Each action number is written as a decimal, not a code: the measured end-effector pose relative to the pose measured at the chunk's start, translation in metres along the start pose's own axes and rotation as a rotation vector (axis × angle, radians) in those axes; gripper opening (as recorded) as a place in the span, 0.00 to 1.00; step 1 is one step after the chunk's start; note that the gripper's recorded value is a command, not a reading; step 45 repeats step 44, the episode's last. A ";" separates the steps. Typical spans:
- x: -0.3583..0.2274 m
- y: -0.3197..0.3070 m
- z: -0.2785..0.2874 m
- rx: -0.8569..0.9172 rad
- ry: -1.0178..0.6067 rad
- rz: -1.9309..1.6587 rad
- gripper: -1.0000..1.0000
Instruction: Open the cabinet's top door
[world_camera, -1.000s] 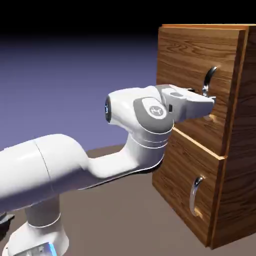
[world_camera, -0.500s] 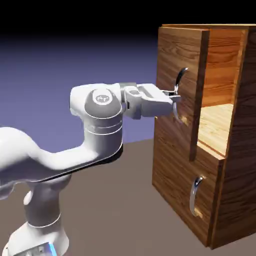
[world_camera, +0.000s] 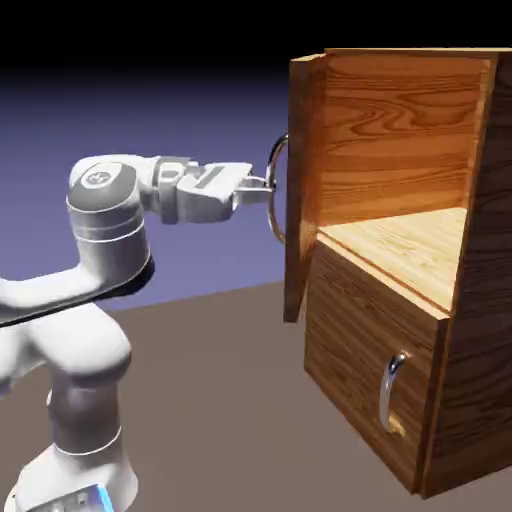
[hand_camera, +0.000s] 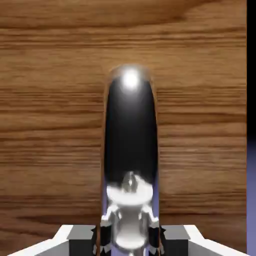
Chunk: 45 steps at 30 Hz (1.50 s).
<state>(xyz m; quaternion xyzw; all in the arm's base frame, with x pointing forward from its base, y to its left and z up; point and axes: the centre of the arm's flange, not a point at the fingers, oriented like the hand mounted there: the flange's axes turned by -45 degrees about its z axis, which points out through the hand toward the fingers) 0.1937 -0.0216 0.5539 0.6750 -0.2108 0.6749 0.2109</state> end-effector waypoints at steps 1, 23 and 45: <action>0.000 -0.002 -0.005 -0.015 0.000 0.000 0.00; 0.000 -0.080 -0.120 -0.384 0.000 0.000 0.00; 0.000 -0.252 -0.220 -0.914 -0.001 0.001 1.00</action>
